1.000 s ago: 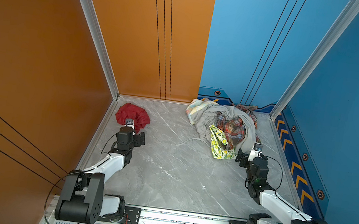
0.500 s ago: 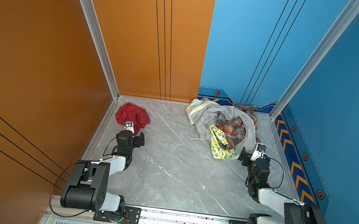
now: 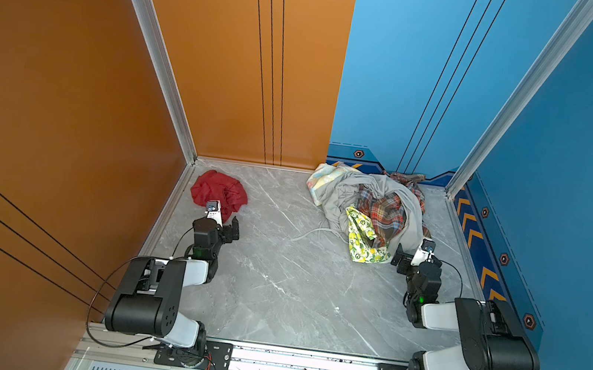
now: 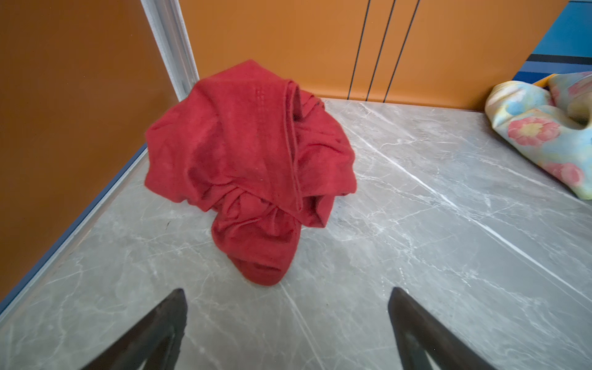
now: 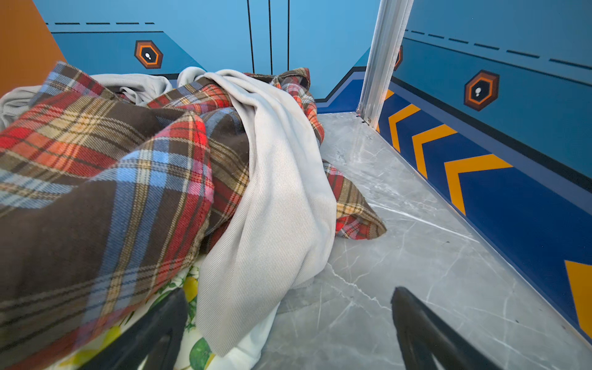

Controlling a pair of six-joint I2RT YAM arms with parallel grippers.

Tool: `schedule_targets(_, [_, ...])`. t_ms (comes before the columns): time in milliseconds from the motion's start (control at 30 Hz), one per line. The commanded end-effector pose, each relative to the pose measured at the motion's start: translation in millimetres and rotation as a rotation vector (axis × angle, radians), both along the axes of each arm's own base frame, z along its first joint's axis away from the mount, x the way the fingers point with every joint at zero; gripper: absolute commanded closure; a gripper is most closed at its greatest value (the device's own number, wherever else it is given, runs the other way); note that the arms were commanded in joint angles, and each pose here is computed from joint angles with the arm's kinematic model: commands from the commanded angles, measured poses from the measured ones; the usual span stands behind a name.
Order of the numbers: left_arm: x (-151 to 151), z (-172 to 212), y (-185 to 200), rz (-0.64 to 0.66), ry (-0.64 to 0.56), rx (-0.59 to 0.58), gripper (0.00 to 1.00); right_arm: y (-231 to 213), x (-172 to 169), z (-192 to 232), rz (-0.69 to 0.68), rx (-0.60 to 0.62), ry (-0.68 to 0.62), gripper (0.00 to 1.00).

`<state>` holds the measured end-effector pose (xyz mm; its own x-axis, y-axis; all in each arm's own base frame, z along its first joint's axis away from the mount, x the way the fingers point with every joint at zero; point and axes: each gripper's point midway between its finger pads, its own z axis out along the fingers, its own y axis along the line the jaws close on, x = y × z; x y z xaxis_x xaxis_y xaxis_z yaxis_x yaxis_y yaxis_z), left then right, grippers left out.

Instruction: Pick out a specific cloth from the pile

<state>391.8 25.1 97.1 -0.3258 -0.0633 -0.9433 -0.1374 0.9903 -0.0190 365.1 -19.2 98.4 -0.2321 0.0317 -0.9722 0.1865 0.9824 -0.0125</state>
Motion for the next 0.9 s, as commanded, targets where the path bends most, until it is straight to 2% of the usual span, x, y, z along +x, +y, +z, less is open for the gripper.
schedule_targets(0, [-1, -5, 2, 0.025, -0.009, 0.039, 0.02, 7, 7, 6, 0.029, -0.019, -0.025, 0.00])
schedule_targets(133, [2, -6, -2, 0.027, 0.006, 0.074, 0.02, 6, 25, 1, 0.016, -0.019, 0.052, 0.00])
schedule_targets(200, [3, -6, -4, 0.030, 0.008, 0.092, 0.02, -1, 28, -8, 0.037, 0.051, 0.117, 0.00])
schedule_targets(267, [3, -5, -4, 0.029, 0.006, 0.092, 0.02, -2, 29, -4, 0.032, 0.054, 0.085, 0.00])
schedule_targets(400, [3, -5, -5, 0.029, 0.005, 0.093, 0.02, 2, 28, -5, 0.028, 0.016, 0.098, 0.00])
schedule_targets(867, [2, -6, -5, 0.031, 0.007, 0.097, 0.02, 2, 29, -6, 0.036, 0.026, 0.100, 0.01])
